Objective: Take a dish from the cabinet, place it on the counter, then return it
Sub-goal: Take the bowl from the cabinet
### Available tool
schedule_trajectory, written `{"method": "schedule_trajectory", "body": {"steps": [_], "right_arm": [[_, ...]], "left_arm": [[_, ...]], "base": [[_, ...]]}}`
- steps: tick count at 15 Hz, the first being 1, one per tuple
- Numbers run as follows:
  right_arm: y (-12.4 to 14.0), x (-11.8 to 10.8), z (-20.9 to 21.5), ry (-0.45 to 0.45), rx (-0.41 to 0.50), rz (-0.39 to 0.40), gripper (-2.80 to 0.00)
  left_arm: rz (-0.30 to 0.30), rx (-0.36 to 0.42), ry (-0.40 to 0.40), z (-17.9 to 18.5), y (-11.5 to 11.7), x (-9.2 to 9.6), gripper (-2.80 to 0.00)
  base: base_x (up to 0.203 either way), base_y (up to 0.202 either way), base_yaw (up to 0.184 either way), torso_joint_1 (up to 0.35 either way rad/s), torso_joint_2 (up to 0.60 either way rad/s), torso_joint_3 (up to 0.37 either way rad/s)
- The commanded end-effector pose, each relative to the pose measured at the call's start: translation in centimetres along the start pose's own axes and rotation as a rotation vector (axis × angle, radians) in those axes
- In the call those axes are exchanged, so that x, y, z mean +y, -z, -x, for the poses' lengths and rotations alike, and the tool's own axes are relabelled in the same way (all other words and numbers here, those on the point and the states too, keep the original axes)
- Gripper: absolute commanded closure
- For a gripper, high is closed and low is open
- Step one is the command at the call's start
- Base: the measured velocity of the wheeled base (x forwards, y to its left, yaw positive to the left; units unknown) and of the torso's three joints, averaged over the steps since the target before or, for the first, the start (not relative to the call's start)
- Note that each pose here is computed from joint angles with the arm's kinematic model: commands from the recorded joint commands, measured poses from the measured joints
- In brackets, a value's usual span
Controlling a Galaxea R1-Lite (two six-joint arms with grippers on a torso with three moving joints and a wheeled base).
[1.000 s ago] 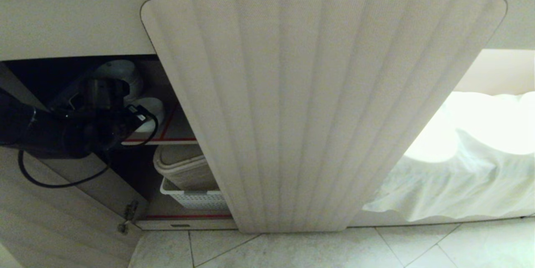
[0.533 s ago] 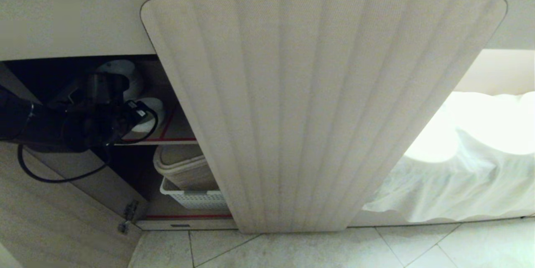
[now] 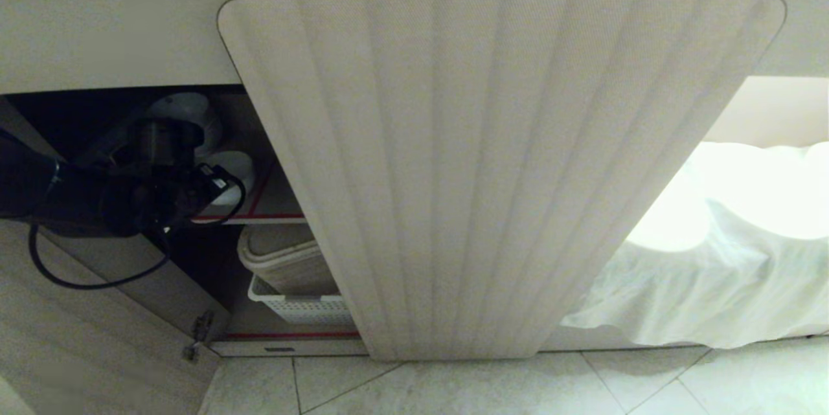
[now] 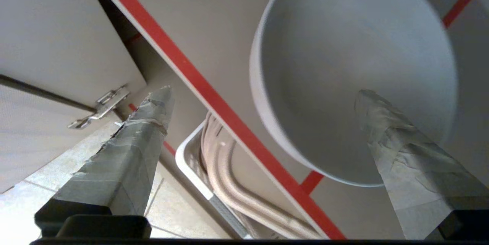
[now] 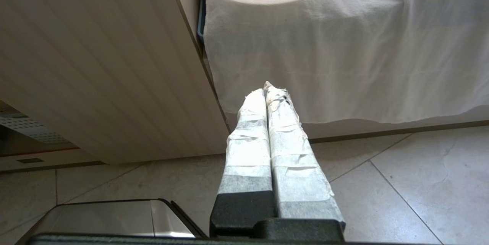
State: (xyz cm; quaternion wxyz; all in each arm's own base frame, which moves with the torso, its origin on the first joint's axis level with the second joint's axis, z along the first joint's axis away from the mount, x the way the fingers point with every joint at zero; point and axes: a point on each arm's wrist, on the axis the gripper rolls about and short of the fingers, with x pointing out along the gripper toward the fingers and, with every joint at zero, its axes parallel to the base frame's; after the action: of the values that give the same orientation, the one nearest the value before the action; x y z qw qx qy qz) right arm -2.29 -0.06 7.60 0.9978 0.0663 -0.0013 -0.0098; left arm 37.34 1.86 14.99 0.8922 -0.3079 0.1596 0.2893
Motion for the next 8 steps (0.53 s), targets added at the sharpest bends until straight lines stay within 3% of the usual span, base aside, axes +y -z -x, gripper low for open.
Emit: {"method": "schedule_trajectory", "body": {"steps": [1,8], "right_arm": [[0.01,0.0,0.0,0.0,0.0,-0.001,0.0],[0.01,0.0,0.0,0.0,0.0,-0.001,0.0]], "left_arm": [[-0.001,0.007,-0.01,-0.32,0.2,0.02,-2.8],[-0.009,0.069,-0.071,-0.84,0.17,-0.32,-2.8]], "base": [[0.0,0.0,0.0,0.0,0.0,0.0],[0.0,0.0,0.0,0.0,0.0,0.0]]}}
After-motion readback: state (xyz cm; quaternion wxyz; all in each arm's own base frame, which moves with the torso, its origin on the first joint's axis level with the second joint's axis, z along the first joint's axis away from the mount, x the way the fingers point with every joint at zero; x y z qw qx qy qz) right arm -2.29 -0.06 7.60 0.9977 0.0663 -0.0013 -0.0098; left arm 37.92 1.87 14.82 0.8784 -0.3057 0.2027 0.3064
